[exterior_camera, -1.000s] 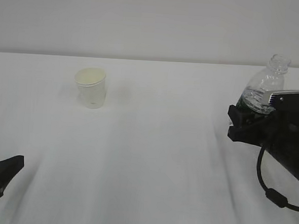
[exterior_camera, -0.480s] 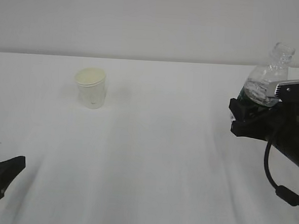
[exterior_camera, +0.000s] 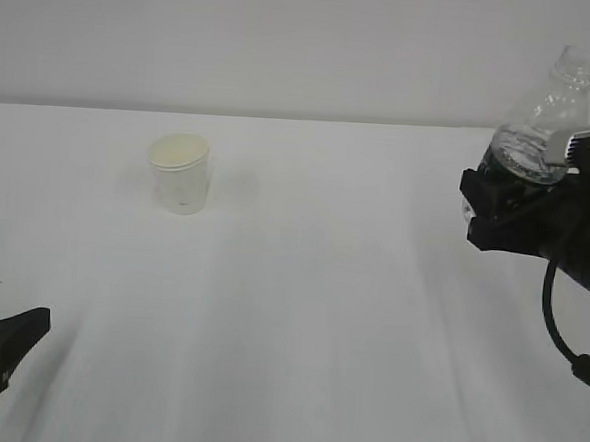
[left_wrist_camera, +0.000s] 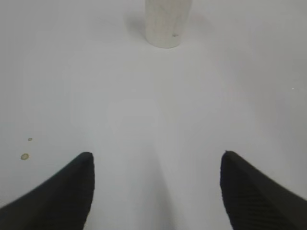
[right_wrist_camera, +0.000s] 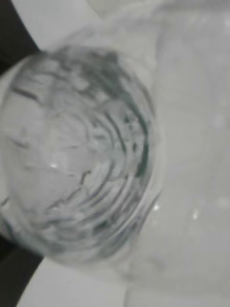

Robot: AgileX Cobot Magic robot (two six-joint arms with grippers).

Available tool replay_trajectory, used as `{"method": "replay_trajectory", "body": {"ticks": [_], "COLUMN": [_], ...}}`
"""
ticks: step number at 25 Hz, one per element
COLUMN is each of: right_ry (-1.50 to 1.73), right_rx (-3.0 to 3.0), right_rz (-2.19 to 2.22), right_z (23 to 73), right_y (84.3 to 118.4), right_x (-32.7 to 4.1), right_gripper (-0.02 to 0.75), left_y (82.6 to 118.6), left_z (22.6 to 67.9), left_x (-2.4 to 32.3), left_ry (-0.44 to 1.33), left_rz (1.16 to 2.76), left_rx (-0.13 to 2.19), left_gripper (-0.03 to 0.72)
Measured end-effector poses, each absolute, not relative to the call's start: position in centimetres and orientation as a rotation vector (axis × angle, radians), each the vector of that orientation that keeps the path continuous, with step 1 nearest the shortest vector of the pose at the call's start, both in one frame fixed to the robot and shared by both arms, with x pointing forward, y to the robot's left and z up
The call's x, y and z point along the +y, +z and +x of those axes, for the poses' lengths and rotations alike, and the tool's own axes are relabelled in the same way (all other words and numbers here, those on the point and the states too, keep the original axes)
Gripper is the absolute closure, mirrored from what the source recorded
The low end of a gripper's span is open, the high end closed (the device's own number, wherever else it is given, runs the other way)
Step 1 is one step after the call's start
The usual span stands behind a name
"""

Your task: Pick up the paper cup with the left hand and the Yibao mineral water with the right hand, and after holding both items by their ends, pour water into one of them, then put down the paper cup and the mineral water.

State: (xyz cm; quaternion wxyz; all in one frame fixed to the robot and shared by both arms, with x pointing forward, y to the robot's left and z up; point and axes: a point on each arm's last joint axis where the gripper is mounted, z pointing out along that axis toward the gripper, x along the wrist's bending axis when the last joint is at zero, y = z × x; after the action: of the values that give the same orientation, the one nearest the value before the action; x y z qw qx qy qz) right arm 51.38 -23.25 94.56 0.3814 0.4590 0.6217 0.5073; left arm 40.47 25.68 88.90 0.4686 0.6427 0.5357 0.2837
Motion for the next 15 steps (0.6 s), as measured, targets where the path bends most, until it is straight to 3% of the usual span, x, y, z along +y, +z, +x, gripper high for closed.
{"method": "replay_trajectory", "body": {"ticks": [15], "right_ry": [1.294], "right_rx": [1.62], "right_rz": [1.101], "right_z": [50.0], "right_y": [97.1], "right_x": [-23.2], "right_gripper": [0.298], "left_y": [90.6], "left_z": [44.2], "left_x": [24.9], "left_ry": [0.767], "left_rz": [1.482], "left_rx": [1.219], "left_gripper": [0.099]}}
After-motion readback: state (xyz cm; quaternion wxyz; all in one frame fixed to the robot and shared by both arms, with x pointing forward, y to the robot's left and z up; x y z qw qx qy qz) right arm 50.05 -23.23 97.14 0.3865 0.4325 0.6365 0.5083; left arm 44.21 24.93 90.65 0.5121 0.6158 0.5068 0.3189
